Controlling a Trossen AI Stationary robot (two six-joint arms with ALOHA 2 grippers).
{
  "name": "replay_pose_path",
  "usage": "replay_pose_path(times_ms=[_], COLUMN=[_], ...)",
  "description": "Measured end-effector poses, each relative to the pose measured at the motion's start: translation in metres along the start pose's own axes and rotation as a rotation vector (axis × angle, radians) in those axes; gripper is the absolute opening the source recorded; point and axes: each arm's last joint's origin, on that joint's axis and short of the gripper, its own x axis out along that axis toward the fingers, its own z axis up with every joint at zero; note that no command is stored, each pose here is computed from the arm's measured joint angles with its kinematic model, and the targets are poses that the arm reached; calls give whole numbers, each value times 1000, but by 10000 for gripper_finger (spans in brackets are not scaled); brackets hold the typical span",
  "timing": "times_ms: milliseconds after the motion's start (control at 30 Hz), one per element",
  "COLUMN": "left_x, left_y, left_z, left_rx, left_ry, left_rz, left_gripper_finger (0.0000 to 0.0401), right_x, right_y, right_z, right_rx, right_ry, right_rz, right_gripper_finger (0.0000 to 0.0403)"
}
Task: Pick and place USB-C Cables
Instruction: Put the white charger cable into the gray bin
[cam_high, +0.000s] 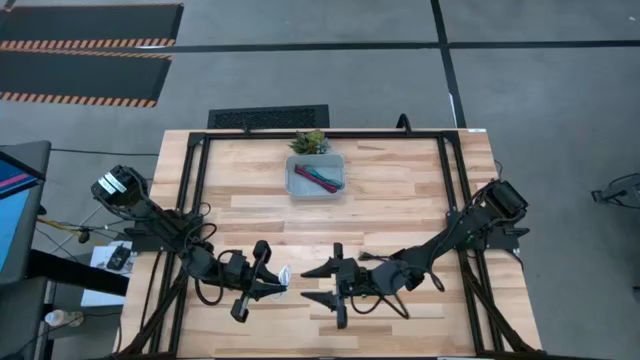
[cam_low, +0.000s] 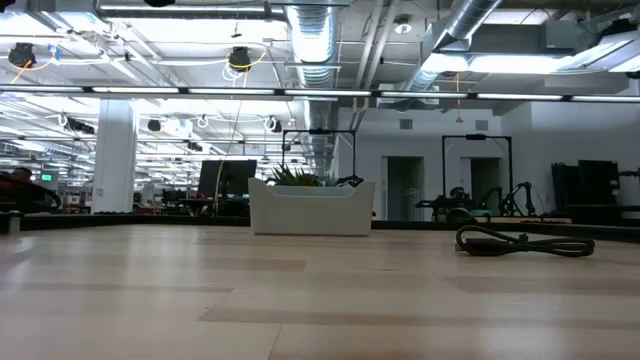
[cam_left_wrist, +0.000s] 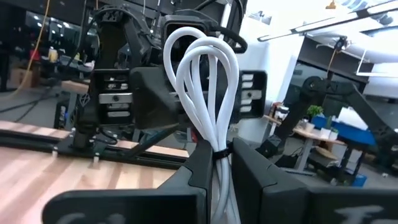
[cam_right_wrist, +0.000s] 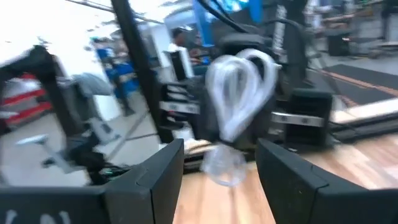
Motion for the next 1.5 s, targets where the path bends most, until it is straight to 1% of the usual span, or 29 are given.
replay_pose_path(times_ms=[133, 367, 500, 667, 833, 967, 1133, 1300, 1500], left_x=[0, 0, 0, 0, 0, 1, 3, 6, 7], left_y=[0, -1, -1, -1, -1, 0, 5, 12, 13], left_z=[0, 4, 4, 4, 4, 4, 3, 3, 4], left_rx=[33, 100, 102, 99, 99, 100, 103, 97, 115], left_ry=[0, -33, -38, -36, -36, -37, -27, -18, -25], left_rz=[-1, -29, -30, -27, -25, -19, 2, 22, 24], left_gripper_finger=[20, 20, 20, 21, 21, 21, 21, 21, 21], right_x=[-1, 5, 8, 12, 15, 15, 14, 16, 17], right_y=[2, -8, -14, -22, -29, -29, -24, -19, -20], right_z=[0, 2, 4, 6, 7, 7, 10, 17, 17], right_rx=[5, 1, 1, -4, -9, -18, -79, -128, -132], right_ry=[9, 9, 4, 8, 11, 10, -10, -20, -7], right_rz=[42, 32, 18, 36, 20, 20, 36, 43, 36], right_gripper_finger=[231, 254, 269, 271, 271, 271, 274, 304, 346])
